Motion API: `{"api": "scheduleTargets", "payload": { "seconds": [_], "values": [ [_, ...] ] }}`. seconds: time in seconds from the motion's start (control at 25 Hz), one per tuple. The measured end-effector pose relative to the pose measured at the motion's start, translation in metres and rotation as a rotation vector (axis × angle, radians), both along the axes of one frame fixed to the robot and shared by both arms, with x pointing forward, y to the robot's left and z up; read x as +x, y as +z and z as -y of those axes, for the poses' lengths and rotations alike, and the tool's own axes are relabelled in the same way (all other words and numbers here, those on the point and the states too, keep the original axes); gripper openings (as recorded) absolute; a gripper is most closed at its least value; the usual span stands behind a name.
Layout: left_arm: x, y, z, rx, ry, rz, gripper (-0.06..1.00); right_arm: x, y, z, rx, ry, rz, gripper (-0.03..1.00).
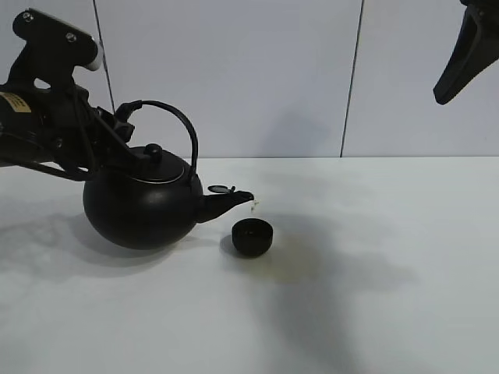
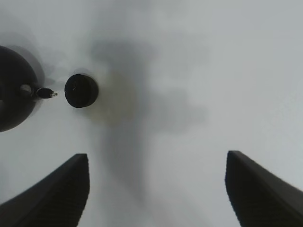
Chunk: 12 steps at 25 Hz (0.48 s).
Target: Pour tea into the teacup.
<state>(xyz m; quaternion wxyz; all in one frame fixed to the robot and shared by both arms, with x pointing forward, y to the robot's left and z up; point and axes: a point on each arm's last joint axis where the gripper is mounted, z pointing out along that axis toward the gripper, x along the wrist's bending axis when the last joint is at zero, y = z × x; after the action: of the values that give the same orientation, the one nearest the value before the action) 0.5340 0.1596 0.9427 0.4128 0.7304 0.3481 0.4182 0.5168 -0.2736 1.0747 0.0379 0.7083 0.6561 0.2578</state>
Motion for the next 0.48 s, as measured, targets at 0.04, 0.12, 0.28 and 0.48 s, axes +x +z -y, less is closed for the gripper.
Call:
{"api": "scheduleTargets", "payload": {
  "seconds": [0.04, 0.12, 0.28, 0.48],
  "values": [
    [0.0, 0.0, 0.0, 0.0, 0.0, 0.0, 0.12, 0.0, 0.0, 0.0, 0.0, 0.0, 0.0, 0.55],
    [0.0, 0.0, 0.0, 0.0, 0.0, 0.0, 0.12, 0.0, 0.0, 0.0, 0.0, 0.0, 0.0, 0.55],
    [0.0, 0.0, 0.0, 0.0, 0.0, 0.0, 0.12, 0.0, 0.0, 0.0, 0.0, 0.0, 0.0, 0.55],
    [0.0, -0.0001, 0.0, -0.019, 0.006, -0.008, 0.12, 0.0, 0.0, 0.0, 0.0, 0.0, 0.0, 0.55]
  ]
}}
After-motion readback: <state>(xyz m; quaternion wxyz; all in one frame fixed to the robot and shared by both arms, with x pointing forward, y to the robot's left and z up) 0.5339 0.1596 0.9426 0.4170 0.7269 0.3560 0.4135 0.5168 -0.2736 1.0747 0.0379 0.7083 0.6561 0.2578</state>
